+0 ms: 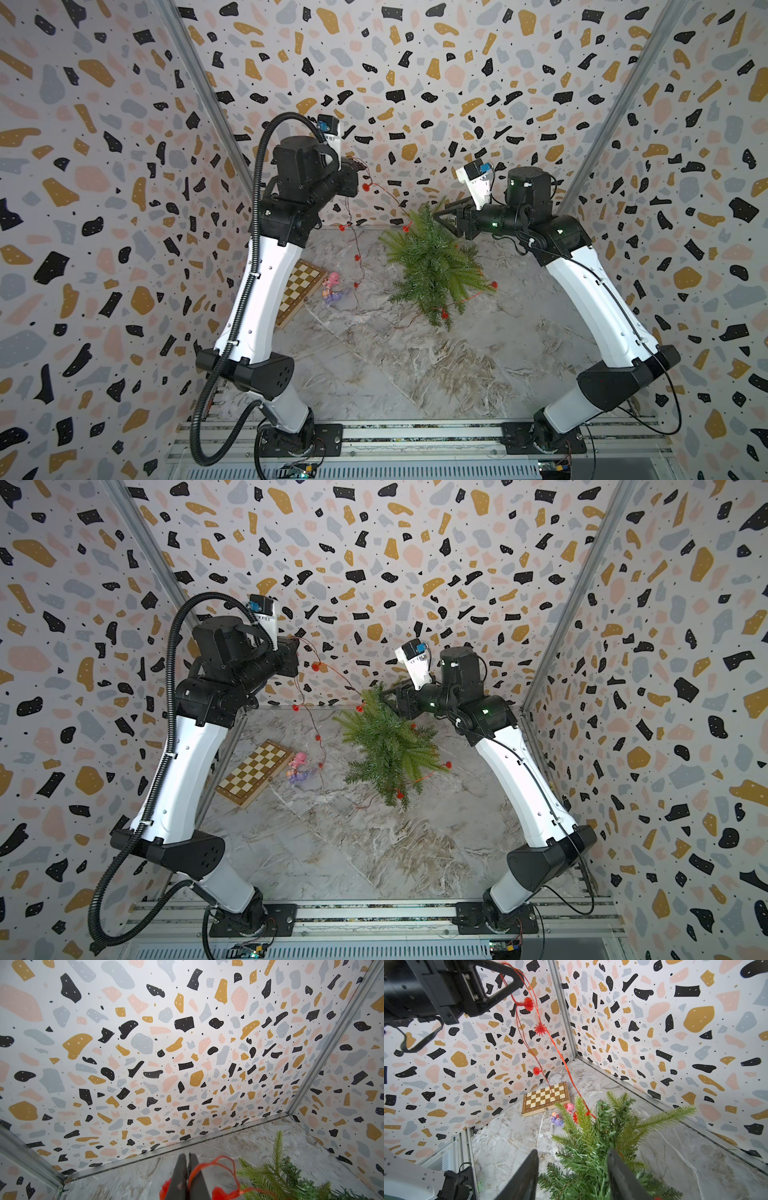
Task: Remove string lights from the small christmas tree
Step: Remove the light string from the Christmas tree.
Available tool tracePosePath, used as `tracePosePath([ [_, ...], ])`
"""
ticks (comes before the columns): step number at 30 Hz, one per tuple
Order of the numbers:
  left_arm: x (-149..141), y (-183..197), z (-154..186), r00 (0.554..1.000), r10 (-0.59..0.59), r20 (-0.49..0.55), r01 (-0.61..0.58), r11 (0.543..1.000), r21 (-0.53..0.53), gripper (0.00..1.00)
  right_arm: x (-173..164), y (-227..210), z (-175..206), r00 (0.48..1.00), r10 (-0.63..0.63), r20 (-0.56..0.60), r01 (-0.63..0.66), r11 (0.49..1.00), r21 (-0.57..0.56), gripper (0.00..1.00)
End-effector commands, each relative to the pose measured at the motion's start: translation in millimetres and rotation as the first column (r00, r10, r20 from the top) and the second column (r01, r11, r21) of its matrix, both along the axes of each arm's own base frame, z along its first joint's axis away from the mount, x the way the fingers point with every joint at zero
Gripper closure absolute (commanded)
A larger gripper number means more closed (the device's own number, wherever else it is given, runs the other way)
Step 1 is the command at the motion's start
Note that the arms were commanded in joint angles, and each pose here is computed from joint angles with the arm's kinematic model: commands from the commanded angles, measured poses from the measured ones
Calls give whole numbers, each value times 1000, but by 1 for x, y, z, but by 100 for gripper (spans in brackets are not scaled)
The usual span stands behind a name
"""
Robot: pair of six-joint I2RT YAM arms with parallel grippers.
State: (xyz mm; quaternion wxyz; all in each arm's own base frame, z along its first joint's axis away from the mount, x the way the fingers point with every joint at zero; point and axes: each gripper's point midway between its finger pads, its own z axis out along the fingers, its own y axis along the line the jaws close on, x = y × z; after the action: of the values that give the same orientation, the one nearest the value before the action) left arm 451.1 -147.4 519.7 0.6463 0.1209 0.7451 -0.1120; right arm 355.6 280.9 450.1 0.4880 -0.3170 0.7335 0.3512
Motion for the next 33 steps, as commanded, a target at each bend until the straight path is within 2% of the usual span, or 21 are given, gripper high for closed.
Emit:
tracePosePath([
  [1,20,-3,17,995,1,96,-1,1000,0,100,3,-2,22,999,14,51,-16,999,51,46],
  [7,54,-12,24,988,11,156,-11,1000,-2,100,31,-6,18,998,33,47,-36,996,80,47],
  [12,76,-24,26,974,-18,224,18,1000,4,100,57,-4,17,994,23,109,-27,999,28,46],
  [17,96,-40,22,964,-62,259,74,997,-36,100,89,-11,10,989,23,146,-23,1000,-4,46],
  [21,106,-56,7,964,-127,233,142,989,-48,100,107,-10,3,986,28,167,-25,1000,-18,46],
  [24,109,-67,-3,960,-160,228,175,984,-46,100,127,-7,-8,983,-18,184,25,999,-36,45],
  [33,111,-88,-13,947,-242,213,257,966,-42,100,140,14,-11,983,59,173,-68,996,50,39],
])
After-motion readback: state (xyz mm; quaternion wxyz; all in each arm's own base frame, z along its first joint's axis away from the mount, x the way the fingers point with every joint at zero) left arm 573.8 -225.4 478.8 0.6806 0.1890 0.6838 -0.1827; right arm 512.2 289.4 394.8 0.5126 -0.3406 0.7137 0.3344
